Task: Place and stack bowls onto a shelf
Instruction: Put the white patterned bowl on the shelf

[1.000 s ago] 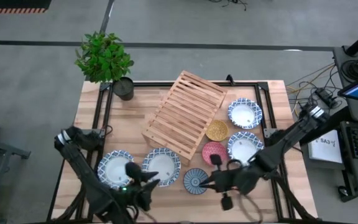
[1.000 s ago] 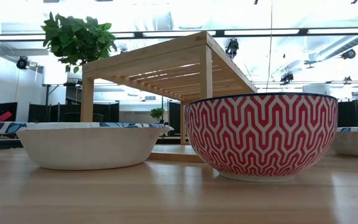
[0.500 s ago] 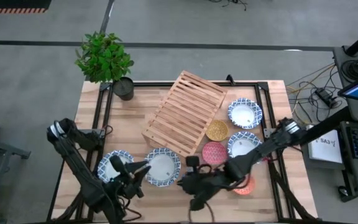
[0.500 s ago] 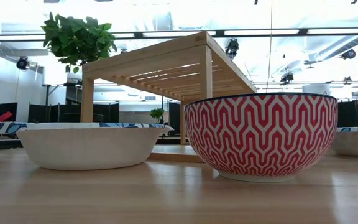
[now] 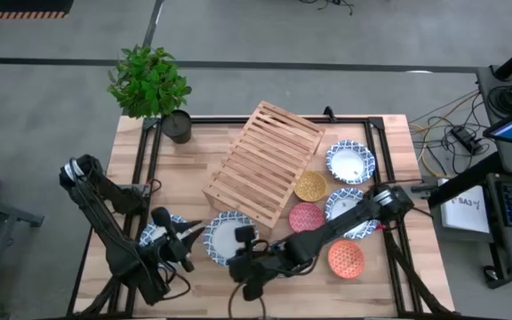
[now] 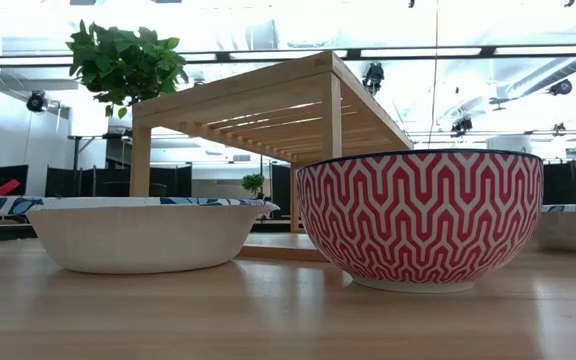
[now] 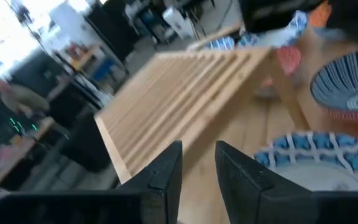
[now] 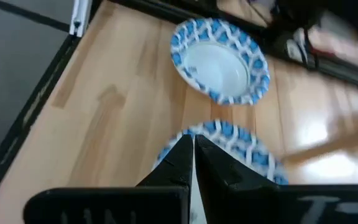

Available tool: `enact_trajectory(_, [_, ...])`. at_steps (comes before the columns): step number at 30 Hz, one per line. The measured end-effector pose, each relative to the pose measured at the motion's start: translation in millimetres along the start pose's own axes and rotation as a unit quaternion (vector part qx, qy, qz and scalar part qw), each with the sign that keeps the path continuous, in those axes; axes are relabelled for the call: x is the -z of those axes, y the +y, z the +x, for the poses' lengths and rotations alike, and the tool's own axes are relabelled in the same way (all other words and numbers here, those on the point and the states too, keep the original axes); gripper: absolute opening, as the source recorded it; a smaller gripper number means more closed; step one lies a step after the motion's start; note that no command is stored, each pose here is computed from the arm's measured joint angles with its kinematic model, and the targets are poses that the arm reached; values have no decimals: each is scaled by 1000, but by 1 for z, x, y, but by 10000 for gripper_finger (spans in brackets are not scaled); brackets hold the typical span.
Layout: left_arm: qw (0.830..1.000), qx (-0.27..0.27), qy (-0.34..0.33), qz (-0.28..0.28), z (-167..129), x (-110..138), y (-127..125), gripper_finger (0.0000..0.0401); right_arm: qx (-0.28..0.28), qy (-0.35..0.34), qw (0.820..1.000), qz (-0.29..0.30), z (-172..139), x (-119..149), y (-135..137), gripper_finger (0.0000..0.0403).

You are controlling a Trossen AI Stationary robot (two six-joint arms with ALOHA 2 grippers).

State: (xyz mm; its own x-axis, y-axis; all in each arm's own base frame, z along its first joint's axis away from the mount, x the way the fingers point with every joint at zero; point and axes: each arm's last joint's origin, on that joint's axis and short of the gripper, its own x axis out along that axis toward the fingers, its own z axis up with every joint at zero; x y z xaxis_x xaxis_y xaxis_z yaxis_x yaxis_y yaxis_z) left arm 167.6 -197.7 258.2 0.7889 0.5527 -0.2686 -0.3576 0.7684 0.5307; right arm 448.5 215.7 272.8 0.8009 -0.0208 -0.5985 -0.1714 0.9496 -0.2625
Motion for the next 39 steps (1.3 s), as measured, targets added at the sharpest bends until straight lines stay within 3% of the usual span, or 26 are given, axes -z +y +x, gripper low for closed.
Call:
enact_trajectory(5, [999,38,12,-6,-7,23,-8,62,4,1,999,-38,18,-9,2,9])
enact_trajectory(15, [996,17,-91,16,-22,32,-7,39,25,51,997,47,42,-7,-23,9])
enact_trajectory(26, [995,8,-99,28,-21,33,-7,38,27,58,995,80,47,-4,-25,13])
enact_trajectory(31, [995,7,-100,29,-21,33,-7,38,19,94,992,85,44,3,-21,56])
enact_trajectory(39, [995,7,-101,26,-21,31,-7,38,-26,135,990,34,37,11,0,178])
